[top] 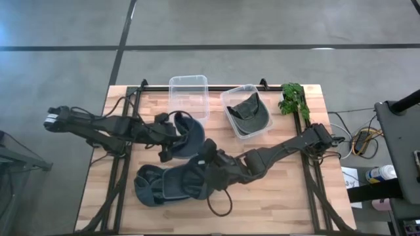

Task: Pick & Place hat
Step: Put the right blue cap into the left bin

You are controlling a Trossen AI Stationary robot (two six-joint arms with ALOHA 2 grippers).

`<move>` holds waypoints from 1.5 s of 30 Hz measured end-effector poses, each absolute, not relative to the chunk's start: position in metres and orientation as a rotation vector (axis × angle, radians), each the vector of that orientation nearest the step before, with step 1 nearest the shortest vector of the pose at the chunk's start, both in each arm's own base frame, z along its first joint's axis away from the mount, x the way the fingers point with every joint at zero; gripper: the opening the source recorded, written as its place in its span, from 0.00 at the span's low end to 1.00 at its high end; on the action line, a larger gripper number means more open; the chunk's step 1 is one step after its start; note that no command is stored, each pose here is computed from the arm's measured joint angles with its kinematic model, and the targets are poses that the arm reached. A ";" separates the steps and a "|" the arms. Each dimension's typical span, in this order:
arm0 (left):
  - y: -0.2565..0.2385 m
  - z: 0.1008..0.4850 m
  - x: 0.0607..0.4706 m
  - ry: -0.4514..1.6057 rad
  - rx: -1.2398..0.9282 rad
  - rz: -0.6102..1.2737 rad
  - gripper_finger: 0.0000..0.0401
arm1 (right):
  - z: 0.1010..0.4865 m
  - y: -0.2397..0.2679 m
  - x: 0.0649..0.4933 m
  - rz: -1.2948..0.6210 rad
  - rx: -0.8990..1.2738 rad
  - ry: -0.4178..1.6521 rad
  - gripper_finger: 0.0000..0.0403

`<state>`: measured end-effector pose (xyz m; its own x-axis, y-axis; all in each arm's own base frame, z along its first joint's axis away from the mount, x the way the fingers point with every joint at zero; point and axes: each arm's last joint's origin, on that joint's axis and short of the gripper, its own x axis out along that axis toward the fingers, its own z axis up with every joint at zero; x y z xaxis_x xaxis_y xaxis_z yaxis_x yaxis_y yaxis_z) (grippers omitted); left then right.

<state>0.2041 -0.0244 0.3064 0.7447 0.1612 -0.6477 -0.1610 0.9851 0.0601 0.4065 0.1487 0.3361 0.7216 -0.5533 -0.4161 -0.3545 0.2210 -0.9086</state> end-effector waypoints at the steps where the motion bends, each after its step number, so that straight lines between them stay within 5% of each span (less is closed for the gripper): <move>1: -0.023 0.307 0.203 0.711 0.020 0.201 0.00 | 0.336 0.148 0.407 -0.163 -1.386 0.820 0.03; 15: -0.014 0.349 0.171 0.567 0.043 0.351 0.00 | 0.337 0.140 0.410 -0.215 -1.336 0.827 0.03; 27: -0.001 0.391 0.116 0.400 0.012 0.513 0.00 | 0.340 0.070 0.425 -0.661 -1.127 0.906 0.03; 45: 0.000 0.311 0.114 0.688 -0.240 0.753 0.00 | 0.285 0.001 0.490 -0.685 -1.043 1.121 0.03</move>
<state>0.1139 0.0002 0.3109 0.5258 0.5470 -0.6514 -0.6977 0.7154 0.0377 0.4899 0.0009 0.2854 0.3214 -0.8659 -0.3833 -0.0537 0.3874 -0.9203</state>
